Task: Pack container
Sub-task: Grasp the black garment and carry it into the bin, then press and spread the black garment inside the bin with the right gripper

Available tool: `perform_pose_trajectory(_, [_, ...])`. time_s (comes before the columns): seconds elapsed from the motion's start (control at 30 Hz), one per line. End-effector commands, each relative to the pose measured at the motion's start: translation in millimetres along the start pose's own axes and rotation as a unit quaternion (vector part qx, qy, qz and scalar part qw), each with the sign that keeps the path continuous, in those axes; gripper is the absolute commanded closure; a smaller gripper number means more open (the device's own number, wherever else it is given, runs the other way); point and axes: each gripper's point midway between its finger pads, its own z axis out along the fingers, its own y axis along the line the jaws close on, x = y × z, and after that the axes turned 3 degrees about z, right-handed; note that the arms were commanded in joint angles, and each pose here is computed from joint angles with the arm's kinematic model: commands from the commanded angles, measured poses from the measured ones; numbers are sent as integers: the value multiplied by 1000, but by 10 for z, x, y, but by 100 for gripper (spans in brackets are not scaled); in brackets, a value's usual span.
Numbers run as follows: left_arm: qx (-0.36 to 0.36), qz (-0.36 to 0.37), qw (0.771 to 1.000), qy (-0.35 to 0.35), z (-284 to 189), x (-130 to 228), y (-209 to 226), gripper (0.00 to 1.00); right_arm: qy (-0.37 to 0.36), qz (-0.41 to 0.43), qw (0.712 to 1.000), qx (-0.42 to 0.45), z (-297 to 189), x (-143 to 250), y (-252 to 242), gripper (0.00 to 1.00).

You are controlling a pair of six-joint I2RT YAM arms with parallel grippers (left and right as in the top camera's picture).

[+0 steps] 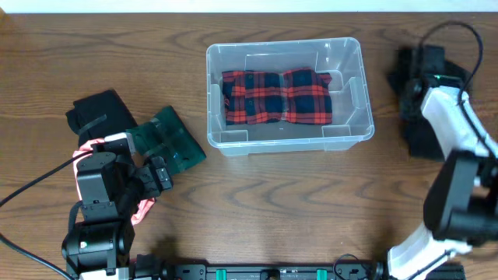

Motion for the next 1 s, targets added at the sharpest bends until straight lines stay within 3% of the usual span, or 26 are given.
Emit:
perform_pose_trajectory(0.0, [3, -1, 1000, -10, -51, -74, -22, 2, -138, 1, 990, -20, -946, -575, -10, 99])
perform_pose_trajectory(0.2, [3, -1, 1000, -10, -51, -75, -22, 2, -271, -102, 949, -121, -2049, -713, 649, 99])
perform_pose_trajectory(0.4, [3, -1, 1000, -10, -51, -73, -22, 2, -290, -217, 911, -197, -2501, -354, 1493, 99])
perform_pose_trajectory(0.73, [3, -1, 1000, -10, -51, -74, -22, 2, -185, -354, 881, -253, -2229, 418, 2322, 99])
perform_pose_trajectory(0.97, [3, -1, 1000, -10, -51, -74, -22, 2, -110, -433, 859, -248, -1932, 818, 2424, 99])
